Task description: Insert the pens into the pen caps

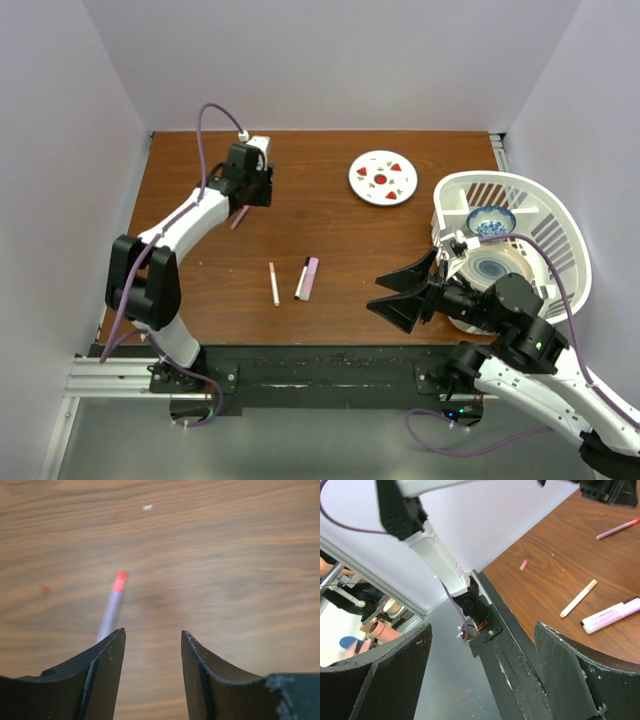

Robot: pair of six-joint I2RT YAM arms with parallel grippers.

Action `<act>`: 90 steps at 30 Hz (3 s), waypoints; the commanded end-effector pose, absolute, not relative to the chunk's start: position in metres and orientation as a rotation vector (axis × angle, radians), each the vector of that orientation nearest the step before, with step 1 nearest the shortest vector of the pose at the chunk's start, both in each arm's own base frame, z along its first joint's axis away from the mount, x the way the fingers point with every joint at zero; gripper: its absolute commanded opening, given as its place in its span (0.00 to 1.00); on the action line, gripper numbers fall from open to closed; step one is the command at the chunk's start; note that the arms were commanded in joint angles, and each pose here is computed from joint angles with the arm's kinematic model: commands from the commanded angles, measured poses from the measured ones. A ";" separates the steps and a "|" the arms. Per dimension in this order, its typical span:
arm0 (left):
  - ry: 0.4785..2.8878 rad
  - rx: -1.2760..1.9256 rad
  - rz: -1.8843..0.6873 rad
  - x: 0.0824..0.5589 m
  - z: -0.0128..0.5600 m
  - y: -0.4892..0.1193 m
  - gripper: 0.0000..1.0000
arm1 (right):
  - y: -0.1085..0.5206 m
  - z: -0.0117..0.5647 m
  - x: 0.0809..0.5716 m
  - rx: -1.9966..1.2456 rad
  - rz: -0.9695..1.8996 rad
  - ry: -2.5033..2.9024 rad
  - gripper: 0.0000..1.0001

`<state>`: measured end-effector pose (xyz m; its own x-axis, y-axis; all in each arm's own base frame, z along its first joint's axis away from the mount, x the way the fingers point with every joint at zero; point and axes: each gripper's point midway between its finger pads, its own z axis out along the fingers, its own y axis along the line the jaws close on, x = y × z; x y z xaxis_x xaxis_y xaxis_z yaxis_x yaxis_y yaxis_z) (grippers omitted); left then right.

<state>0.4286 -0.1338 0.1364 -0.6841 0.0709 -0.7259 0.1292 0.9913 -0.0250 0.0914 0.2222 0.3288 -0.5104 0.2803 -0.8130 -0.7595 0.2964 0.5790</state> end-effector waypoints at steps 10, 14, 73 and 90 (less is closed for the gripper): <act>2.580 0.361 0.031 0.466 0.067 -0.064 0.52 | 0.219 0.343 0.097 -0.468 1.334 1.549 0.86; 2.629 0.362 0.007 0.466 0.048 -0.063 0.52 | 0.218 0.347 0.098 -0.469 1.322 1.535 0.86; 1.636 0.124 -1.618 0.204 0.282 -0.222 0.00 | 0.378 0.284 0.180 -0.364 1.411 1.724 0.47; 1.617 0.100 -1.660 0.186 0.287 -0.220 0.00 | 0.398 0.283 0.181 -0.422 1.448 1.717 0.05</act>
